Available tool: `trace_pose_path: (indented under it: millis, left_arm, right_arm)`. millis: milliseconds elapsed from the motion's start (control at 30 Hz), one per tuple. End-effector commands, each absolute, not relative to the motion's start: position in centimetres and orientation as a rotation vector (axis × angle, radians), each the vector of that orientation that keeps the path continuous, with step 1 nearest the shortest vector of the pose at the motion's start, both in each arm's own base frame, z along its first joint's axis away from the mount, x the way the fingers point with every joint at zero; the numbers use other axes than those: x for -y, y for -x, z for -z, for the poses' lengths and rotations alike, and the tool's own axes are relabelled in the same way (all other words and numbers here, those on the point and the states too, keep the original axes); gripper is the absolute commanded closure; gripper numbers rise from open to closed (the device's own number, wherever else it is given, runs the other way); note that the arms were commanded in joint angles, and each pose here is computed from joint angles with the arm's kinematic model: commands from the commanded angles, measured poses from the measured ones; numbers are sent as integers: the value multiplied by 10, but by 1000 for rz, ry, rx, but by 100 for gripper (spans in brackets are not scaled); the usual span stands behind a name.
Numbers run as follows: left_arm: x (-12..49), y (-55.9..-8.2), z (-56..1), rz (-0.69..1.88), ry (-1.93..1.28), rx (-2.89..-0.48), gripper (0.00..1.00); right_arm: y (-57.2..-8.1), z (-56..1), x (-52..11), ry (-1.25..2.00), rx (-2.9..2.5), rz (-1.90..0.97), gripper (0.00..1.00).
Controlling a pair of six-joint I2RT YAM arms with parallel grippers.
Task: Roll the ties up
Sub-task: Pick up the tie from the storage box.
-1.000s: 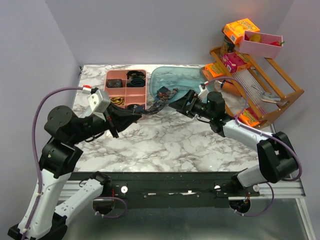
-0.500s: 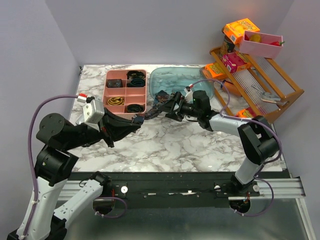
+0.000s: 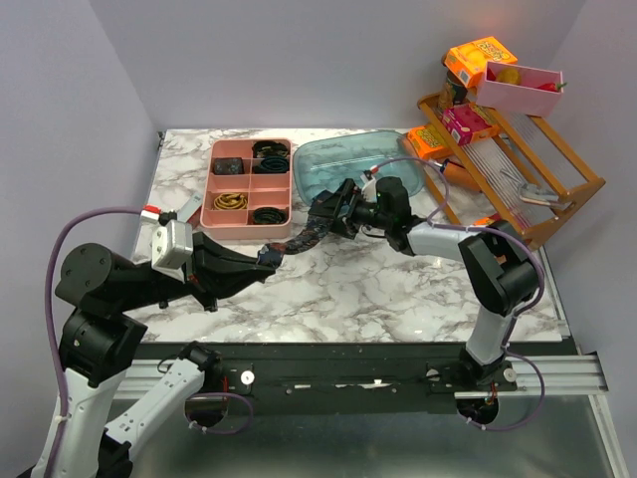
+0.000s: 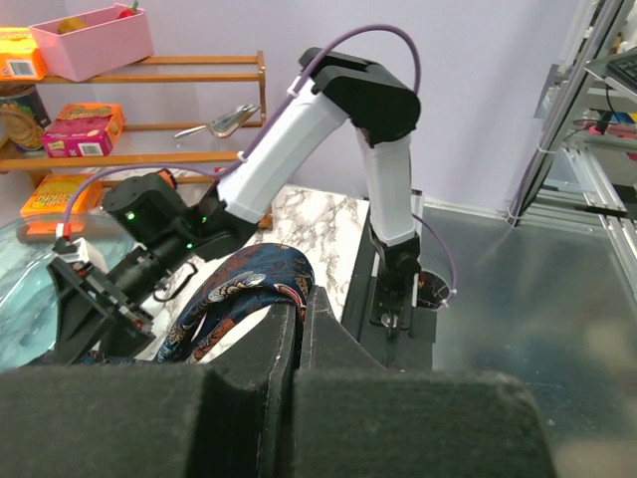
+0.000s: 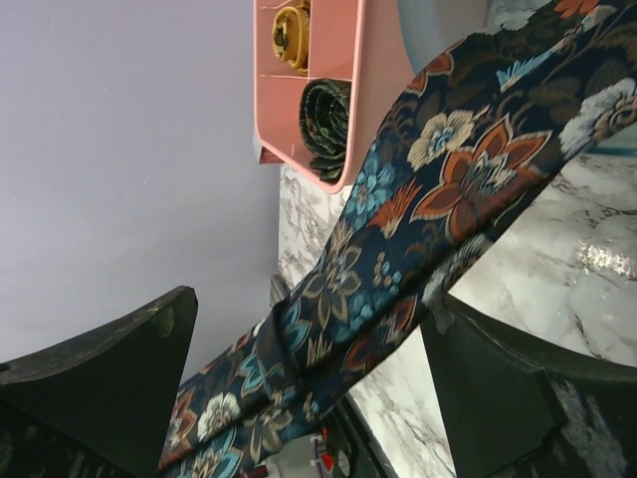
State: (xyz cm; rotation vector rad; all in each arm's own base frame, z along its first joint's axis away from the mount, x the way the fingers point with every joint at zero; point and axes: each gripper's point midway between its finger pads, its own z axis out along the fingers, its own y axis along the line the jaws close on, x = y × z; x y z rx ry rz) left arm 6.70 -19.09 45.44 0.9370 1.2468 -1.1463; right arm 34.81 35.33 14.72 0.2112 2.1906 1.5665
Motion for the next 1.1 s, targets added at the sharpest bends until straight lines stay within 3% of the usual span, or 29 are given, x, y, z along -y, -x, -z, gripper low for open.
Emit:
trace_pose_path:
  millis: [0,200,267,300,333,433,567,633,833,1067]
  left_arm:
    - [190,-50,-458,1194,-982,-1206,100]
    - [186,-37,-472,1203,-986,-1126,100]
    - [185,-35,-475,1201,-982,-1112,100]
    - [184,-34,-477,1194,-976,-1106,100]
    - [184,-34,-478,1192,-973,-1101,100]
    - [184,-33,-480,1196,-971,-1095,100]
    - [184,-30,-484,1205,-980,-1080,100]
    - [183,-28,-486,1205,-985,-1069,100]
    - [184,-27,-488,1209,-988,-1060,100]
    - [183,-37,-484,1165,-956,-1078,100]
  right_arm:
    - [-357,-140,-362,-229,-2200,-1575,0]
    - [-368,-136,-367,-223,-2200,-1555,7]
    - [-372,-135,-369,-218,-2194,-1549,14]
    - [-377,-138,-371,-212,-2180,-1551,20]
    - [-379,-139,-372,-211,-2177,-1552,39]
    - [-387,-138,-377,-208,-2171,-1552,69]
    - [-398,-135,-381,-184,-2167,-1518,70]
    - [-403,-128,-382,-185,-2172,-1505,81]
    - [-422,-145,-392,-104,-2099,-1502,98]
    - [-433,-193,-367,-10,-1976,-1374,100]
